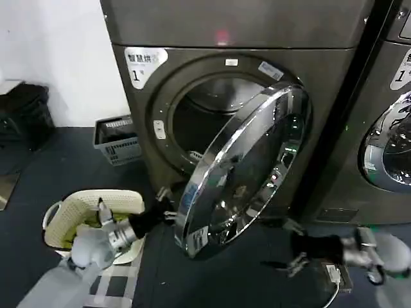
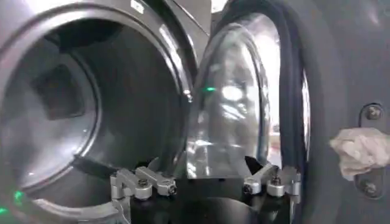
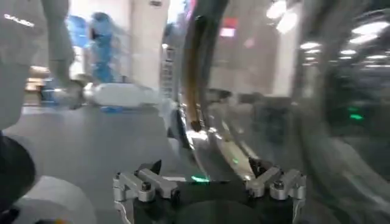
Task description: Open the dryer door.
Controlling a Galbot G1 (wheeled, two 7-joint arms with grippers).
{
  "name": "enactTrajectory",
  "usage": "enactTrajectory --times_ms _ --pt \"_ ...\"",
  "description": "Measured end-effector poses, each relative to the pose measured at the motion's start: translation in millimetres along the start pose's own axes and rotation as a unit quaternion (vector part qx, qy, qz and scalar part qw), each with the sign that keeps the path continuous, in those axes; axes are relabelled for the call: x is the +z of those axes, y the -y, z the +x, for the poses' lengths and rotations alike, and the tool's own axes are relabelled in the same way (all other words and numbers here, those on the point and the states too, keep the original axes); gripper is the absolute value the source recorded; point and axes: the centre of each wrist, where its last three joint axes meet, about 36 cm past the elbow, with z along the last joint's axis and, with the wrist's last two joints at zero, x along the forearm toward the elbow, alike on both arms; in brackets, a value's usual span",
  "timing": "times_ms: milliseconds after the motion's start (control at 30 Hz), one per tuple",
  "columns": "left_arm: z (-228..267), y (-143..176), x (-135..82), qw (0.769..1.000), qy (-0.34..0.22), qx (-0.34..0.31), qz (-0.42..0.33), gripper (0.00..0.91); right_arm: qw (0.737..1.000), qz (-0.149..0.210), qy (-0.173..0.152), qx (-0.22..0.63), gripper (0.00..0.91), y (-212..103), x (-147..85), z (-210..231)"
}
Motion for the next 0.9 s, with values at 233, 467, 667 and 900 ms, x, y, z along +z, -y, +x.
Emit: enactTrajectory --times_ms 233,467,667,900 --pt "-18.0 10.5 5.4 0.999 0.005 0.037 0.0 0.907 0.991 0.017 -0.002 0.129 0.907 -16.3 -0.9 63.8" --pt "-31.1 22.9 2.9 0.996 0.002 0.085 -0.006 0.907 0.946 0.047 0.023 0.32 0.907 -45.8 -19.1 148.1" --pt "-45.5 36.1 2.4 0.992 0.002 0.123 -0.003 0.907 0.85 0.062 0.017 0.523 0.907 -77.2 -33.8 184.2" --pt "-73.0 44.0 14.1 0.987 0.002 0.158 0.009 0.907 0.709 0.065 -0.011 0.703 0.907 -104.2 -49.2 213.8"
